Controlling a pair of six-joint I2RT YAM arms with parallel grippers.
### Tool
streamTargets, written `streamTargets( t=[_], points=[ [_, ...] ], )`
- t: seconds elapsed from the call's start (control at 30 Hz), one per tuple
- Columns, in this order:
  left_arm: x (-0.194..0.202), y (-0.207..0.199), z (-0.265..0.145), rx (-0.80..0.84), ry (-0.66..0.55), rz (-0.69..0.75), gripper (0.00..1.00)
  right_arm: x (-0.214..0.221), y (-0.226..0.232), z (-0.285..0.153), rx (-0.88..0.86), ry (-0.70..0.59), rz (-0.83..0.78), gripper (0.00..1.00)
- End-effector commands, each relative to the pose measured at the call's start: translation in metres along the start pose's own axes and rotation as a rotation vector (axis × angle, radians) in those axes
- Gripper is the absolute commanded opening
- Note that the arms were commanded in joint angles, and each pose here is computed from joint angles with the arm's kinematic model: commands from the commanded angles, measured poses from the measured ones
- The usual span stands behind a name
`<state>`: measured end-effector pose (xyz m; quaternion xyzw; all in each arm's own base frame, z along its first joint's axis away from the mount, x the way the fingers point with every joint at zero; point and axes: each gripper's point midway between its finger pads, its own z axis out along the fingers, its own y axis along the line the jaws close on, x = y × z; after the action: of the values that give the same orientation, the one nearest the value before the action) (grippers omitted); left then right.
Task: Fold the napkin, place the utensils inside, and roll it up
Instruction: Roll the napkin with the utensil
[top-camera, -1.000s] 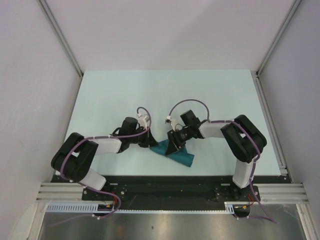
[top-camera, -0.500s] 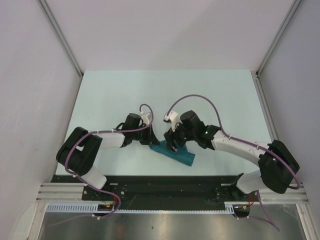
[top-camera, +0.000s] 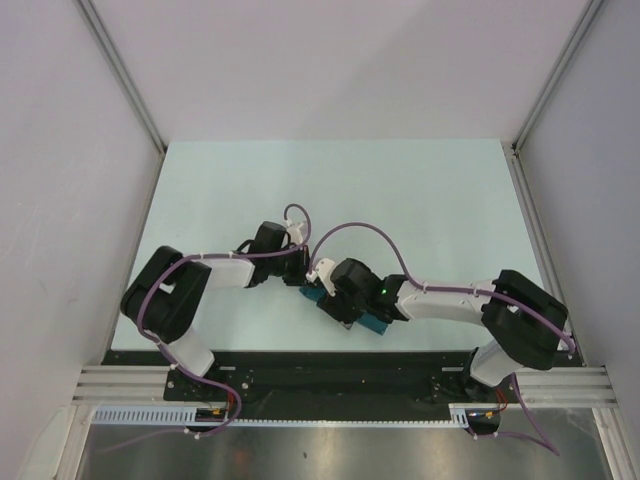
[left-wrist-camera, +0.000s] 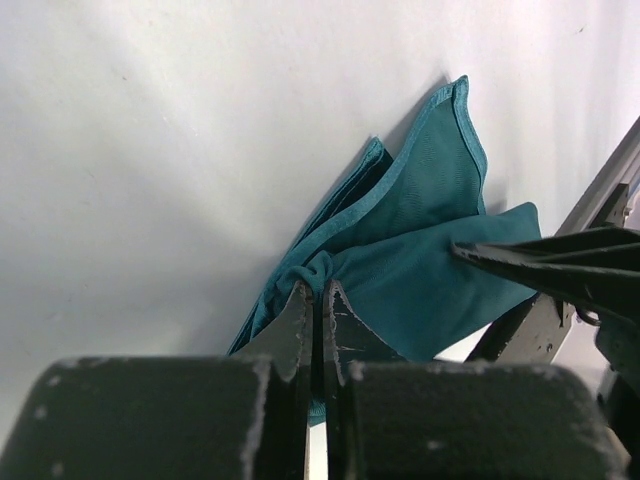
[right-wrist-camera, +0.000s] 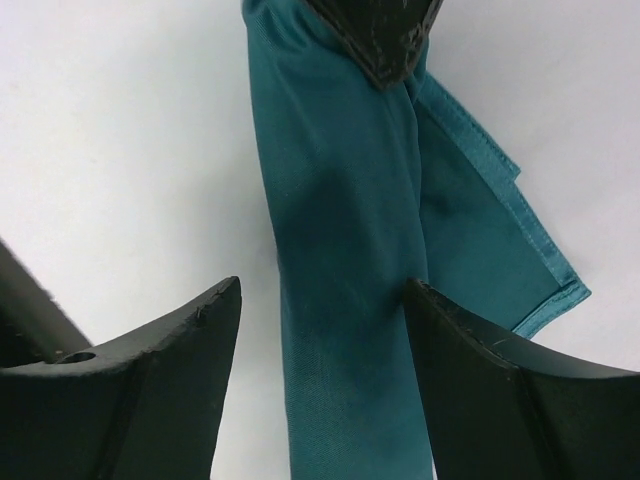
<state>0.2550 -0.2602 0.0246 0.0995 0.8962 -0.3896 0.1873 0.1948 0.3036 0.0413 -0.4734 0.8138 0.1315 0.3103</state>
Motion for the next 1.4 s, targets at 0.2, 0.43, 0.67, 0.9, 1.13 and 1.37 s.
streamTargets(
  t=[0.2, 0.43, 0.67, 0.9, 1.13, 1.37],
  points=[
    [-0.007, 0.003, 0.0, -0.028, 0.003, 0.004, 0.45, 0.02, 0.003, 0.019, -0.015, 0.113, 0.066, 0.44],
    [-0.034, 0.025, -0.03, -0.159, -0.101, 0.043, 0.71, 0.01, 0.04, 0.01, -0.379, 0.063, 0.25, 0.3],
    [-0.047, 0.009, -0.062, -0.141, -0.274, 0.088, 0.72, -0.004, 0.036, 0.002, -0.587, 0.02, 0.395, 0.28],
    [-0.013, 0.004, -0.056, -0.046, -0.207, 0.077, 0.66, -0.008, 0.023, 0.0, -0.73, 0.003, 0.52, 0.28],
    [-0.002, -0.007, -0.054, 0.027, -0.22, 0.077, 0.59, 0.0, 0.015, 0.01, -0.764, 0.047, 0.573, 0.27],
    [0.006, -0.011, -0.048, 0.067, -0.183, 0.069, 0.53, 0.004, 0.015, 0.014, -0.781, 0.062, 0.595, 0.26]
  ],
)
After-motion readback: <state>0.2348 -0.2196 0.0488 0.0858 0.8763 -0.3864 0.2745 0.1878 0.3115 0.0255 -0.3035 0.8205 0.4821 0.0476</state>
